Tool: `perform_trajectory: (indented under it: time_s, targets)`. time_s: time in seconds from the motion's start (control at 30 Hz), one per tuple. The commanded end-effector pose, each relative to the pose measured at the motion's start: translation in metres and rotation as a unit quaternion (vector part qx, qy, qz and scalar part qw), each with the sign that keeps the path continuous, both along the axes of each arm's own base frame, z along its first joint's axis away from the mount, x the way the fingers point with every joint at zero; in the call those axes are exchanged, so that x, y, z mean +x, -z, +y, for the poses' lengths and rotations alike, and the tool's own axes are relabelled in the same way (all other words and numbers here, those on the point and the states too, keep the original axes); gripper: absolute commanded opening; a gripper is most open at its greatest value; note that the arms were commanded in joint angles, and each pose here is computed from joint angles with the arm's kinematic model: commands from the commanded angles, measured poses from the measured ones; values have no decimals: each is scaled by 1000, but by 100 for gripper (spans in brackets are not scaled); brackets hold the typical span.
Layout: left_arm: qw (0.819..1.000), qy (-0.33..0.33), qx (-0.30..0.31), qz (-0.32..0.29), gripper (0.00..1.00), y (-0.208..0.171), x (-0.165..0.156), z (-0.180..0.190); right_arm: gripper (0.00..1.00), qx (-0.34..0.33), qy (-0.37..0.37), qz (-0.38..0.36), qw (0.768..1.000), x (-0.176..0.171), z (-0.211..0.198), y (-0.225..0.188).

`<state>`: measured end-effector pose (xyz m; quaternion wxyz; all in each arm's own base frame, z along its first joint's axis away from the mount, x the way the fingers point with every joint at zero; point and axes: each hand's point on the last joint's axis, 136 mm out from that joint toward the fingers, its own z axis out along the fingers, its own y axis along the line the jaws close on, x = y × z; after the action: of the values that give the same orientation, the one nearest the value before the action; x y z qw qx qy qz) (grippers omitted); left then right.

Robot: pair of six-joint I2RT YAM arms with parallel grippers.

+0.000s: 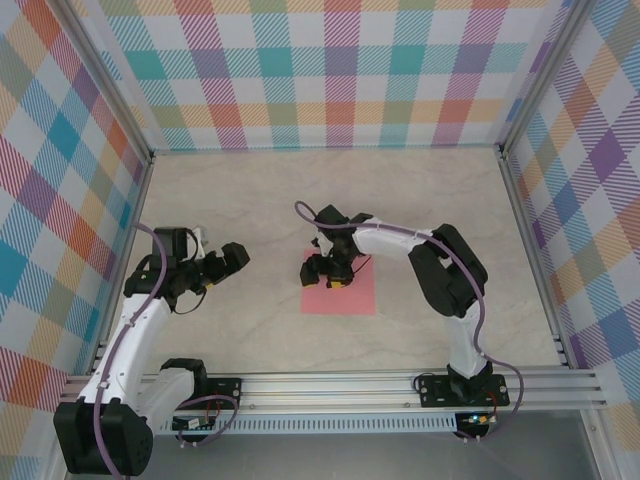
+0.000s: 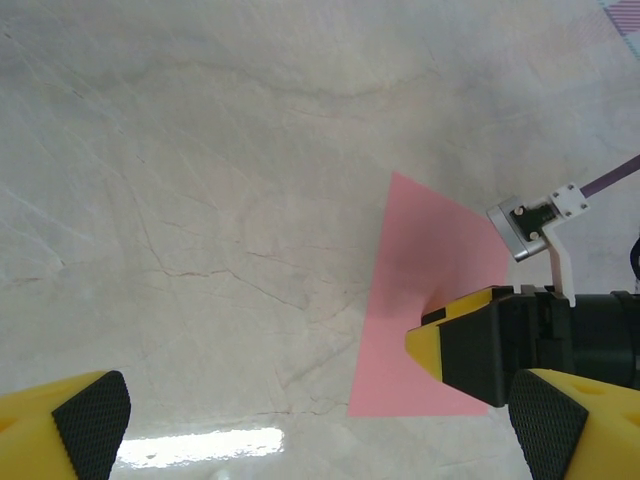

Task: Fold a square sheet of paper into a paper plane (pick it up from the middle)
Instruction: Move the square sheet of paper to the center of the table.

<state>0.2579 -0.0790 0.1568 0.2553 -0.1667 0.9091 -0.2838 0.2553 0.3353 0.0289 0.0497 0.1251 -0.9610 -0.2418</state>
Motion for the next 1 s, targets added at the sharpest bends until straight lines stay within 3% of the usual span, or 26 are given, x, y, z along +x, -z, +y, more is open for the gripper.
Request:
perform_trajectory:
  time_s: [0.0, 0.27, 0.57, 0.73, 0.83, 0.97]
  targets:
    - [1000, 26, -14, -6, 100, -10, -1, -9, 71, -75, 23, 18, 997, -17, -34, 17]
    - [999, 33, -42, 0, 100, -8, -2, -17, 71, -103, 14, 6, 995, -26, -56, 11]
    - [998, 29, -62, 3, 100, -4, -4, -21, 73, -100, 51, -78, 991, 1, -59, -45]
    - [995, 55, -77, 6, 100, 3, -2, -45, 84, -171, 109, -105, 974, 14, -89, -44]
    - [996, 71, -60, 17, 100, 13, 2, -60, 86, -185, 116, -94, 971, 14, -90, -36]
    - [996, 79, -25, 23, 100, 26, 7, -70, 100, -207, 130, -86, 966, 14, -96, -27]
